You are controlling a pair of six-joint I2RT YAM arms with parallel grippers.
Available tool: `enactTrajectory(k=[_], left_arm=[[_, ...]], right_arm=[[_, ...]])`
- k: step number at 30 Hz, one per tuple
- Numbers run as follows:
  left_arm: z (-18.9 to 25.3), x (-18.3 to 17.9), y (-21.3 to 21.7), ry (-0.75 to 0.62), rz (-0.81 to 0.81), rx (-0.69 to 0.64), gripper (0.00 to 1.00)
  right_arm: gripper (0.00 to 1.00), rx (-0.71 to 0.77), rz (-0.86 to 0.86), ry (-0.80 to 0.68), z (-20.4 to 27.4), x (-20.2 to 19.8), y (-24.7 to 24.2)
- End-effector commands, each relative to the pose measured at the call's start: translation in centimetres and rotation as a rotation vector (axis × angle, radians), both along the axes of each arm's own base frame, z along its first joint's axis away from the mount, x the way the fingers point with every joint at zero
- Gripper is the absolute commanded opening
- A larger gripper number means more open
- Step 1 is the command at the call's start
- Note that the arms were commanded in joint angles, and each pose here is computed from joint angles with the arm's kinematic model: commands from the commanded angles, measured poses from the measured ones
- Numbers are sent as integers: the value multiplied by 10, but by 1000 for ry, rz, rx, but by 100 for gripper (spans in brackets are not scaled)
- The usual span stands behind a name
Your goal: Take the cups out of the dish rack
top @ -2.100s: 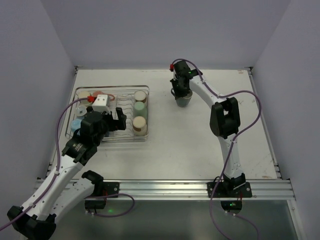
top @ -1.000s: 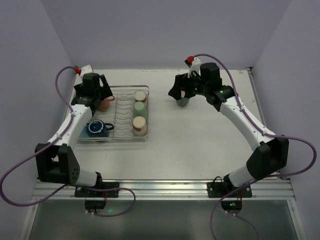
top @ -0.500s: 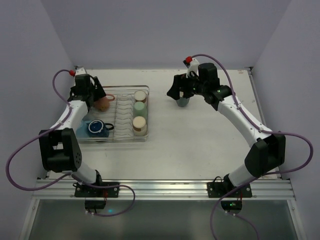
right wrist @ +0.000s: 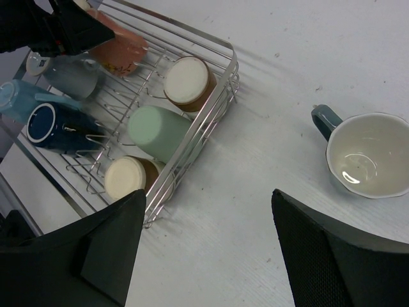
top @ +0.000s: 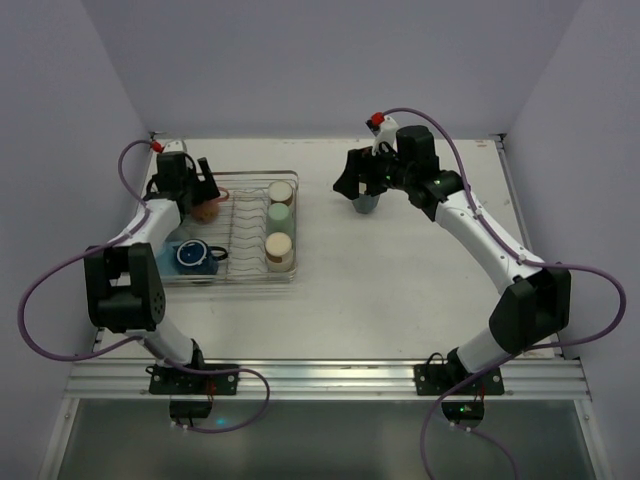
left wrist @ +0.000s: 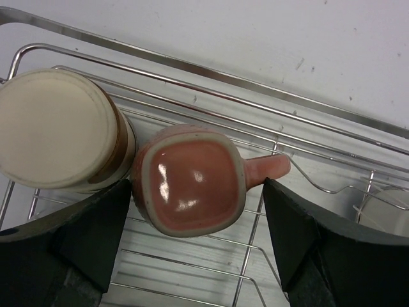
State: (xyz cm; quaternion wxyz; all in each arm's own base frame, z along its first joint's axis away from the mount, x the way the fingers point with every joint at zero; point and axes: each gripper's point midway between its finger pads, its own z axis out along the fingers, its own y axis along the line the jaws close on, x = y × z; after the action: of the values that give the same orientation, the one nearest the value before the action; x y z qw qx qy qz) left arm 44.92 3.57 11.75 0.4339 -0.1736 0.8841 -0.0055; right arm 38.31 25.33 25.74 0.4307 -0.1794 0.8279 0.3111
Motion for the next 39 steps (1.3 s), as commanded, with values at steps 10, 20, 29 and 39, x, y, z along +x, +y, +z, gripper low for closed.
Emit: enactTrajectory(k=[10,20,29,39], left_arm=[[-5,15,-7,-33,-121,32,83],[-20,17,-1,10,-93,47,99],[3,24,-6,-113,-110,45,72],[53,8,-14,-245,-95,6,13]], right_arm=[[81,31,23,-19,8,3,7],[81,33,32,-14,6,2,9],[81,41,50,-13,7,-1,13],[81,70,73,-32,18,-13,24]])
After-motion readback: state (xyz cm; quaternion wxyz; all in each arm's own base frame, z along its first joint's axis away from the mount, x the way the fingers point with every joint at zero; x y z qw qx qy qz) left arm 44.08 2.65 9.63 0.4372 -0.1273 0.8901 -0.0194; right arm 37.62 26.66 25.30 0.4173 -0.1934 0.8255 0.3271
